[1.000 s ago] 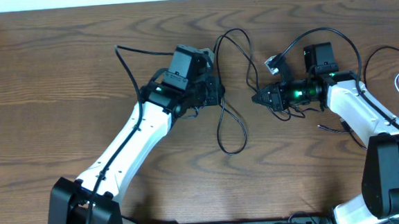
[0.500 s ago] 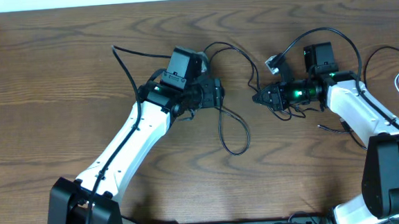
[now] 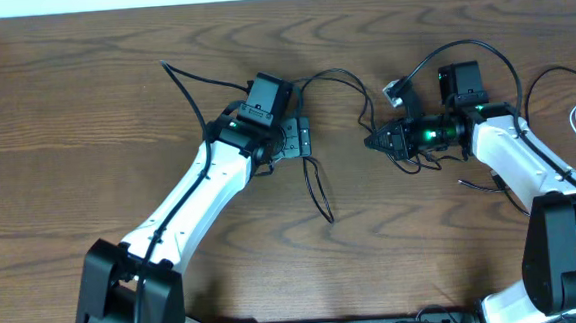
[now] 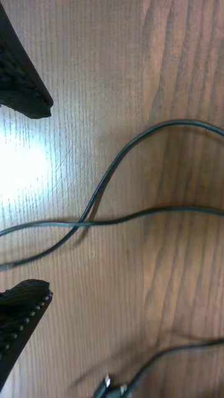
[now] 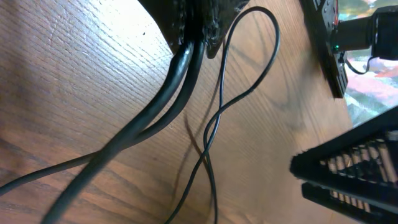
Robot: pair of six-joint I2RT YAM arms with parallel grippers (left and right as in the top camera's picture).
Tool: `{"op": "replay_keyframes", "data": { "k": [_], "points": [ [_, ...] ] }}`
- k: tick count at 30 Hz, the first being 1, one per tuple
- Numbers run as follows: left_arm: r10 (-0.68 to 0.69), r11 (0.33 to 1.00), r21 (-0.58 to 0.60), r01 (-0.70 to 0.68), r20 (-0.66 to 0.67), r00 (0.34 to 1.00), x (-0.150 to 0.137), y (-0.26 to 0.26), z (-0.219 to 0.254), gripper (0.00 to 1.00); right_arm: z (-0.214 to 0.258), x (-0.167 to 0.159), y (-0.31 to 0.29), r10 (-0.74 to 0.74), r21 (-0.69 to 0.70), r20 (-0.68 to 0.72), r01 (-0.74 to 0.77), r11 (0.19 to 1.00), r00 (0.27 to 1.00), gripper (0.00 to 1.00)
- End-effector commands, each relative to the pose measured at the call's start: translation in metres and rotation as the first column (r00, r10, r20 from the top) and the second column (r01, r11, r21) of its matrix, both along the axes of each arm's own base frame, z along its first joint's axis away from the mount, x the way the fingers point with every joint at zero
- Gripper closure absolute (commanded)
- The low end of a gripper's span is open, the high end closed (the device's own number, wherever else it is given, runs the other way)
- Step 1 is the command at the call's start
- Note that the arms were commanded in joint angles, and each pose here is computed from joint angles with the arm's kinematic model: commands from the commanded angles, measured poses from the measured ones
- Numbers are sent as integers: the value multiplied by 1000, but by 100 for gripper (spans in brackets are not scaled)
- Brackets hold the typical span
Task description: Untangle cables
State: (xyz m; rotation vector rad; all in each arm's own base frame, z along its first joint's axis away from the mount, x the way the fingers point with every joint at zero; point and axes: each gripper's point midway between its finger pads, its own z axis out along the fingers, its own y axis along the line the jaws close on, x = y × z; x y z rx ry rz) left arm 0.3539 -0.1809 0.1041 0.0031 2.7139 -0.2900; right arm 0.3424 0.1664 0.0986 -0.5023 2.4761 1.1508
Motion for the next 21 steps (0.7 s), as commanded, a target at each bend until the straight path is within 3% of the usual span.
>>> {"op": "replay_keyframes", "data": {
  "k": [1, 4, 8, 12, 17, 21],
  "points": [
    [8, 999, 47, -7, -27, 1000, -1, 10, -16, 12, 4, -1, 3, 7, 14, 5, -7, 1000, 1000, 98],
    [22, 999, 32, -21, -43, 999, 1, 16, -17, 12, 4, -1, 5, 10, 16, 6, -10, 1000, 1000, 98],
    [15, 997, -69, -22, -90, 996, 0, 14, -17, 30, 6, -5, 17, 44, 18, 20, -44, 999, 999, 99],
    [-9, 987, -162, -14, -141, 990, -4, 8, -17, 31, 8, -11, 38, 101, 21, 48, -102, 995, 994, 99],
    [-19, 990, -142, -13, -216, 976, -12, 5, -43, 30, 6, -21, 61, 146, -3, 56, -146, 989, 988, 96],
    [-18, 993, -120, -18, -289, 957, -17, 5, -71, 25, -8, -20, 67, 137, -121, 74, -128, 984, 988, 92]
  ]
}}
